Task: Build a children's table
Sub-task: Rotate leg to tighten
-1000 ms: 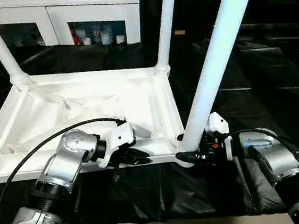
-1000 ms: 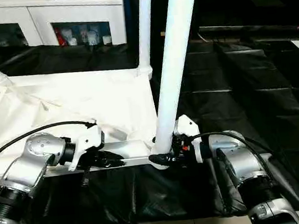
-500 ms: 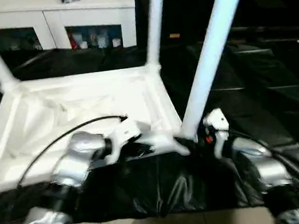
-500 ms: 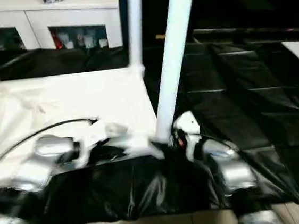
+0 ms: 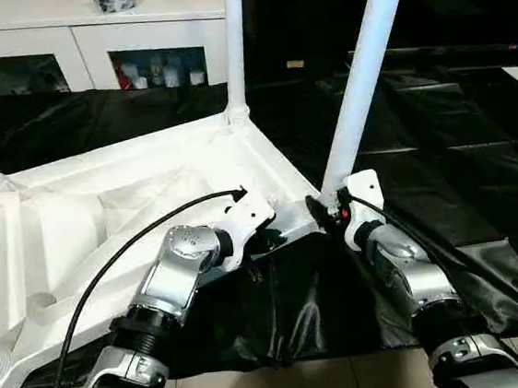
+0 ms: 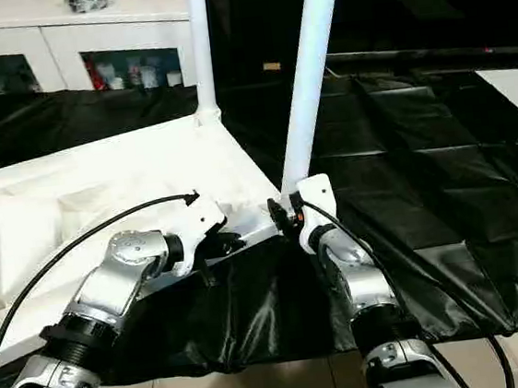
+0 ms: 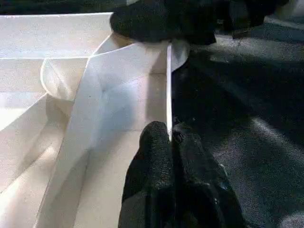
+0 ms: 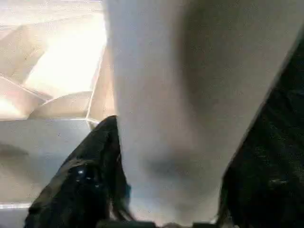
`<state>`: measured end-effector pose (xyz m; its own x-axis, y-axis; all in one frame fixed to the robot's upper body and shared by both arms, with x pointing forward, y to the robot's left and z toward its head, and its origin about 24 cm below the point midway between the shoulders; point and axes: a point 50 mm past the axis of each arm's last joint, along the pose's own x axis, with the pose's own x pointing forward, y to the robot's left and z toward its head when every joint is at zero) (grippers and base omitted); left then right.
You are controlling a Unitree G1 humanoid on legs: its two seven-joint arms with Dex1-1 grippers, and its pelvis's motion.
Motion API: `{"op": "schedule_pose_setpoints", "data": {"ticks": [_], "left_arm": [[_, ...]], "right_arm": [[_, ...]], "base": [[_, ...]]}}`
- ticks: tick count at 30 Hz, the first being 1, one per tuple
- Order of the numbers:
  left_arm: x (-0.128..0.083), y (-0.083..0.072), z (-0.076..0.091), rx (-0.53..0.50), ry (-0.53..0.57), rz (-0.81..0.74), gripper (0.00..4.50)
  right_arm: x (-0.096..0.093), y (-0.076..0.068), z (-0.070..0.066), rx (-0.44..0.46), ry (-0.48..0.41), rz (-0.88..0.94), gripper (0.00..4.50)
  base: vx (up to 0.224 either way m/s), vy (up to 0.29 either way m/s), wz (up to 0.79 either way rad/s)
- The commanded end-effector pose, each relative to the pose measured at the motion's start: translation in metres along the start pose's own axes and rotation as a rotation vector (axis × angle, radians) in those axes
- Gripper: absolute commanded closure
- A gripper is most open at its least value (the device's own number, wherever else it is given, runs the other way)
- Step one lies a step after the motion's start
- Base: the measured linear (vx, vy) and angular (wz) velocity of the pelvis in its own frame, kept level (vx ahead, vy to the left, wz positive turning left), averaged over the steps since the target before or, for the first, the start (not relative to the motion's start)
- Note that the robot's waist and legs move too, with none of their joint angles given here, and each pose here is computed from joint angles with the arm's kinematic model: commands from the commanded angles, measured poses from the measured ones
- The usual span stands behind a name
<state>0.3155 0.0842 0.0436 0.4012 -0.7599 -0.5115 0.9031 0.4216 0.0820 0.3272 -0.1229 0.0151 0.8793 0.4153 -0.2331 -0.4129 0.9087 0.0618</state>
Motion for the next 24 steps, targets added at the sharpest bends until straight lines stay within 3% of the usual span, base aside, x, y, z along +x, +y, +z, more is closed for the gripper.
{"op": "schedule_pose_setpoints", "data": {"ticks": [1, 4, 6, 16, 18, 24], "left_arm": [[0.014, -0.028, 0.007, 0.030, -0.079, -0.197, 4.50], [0.005, -0.024, 0.002, 0.031, -0.081, -0.227, 4.50], [-0.007, -0.017, -0.002, 0.037, -0.087, -0.252, 4.50], [-0.031, -0.007, -0.009, 0.075, -0.048, -0.347, 4.50], [-0.034, -0.006, -0.010, 0.079, -0.045, -0.363, 4.50], [-0.040, -0.003, -0.011, 0.094, -0.033, -0.399, 4.50]], "right_arm": [[0.003, 0.030, -0.006, -0.020, 0.027, 0.242, 0.92], [-0.005, 0.028, -0.001, -0.052, -0.006, 0.351, 0.68], [-0.015, 0.022, 0.002, -0.137, -0.019, 0.462, 0.64], [-0.039, 0.009, 0.013, -0.165, 0.022, 0.770, 0.64], [-0.043, 0.010, 0.013, -0.177, 0.040, 0.832, 0.96], [-0.049, 0.013, 0.012, -0.193, 0.078, 0.950, 1.36]], "base": [[0.000, 0.000, 0.00], [0.000, 0.000, 0.00], [0.000, 0.000, 0.00], [0.033, -0.018, 0.02], [0.000, 0.000, 0.00], [0.000, 0.000, 0.00]]}}
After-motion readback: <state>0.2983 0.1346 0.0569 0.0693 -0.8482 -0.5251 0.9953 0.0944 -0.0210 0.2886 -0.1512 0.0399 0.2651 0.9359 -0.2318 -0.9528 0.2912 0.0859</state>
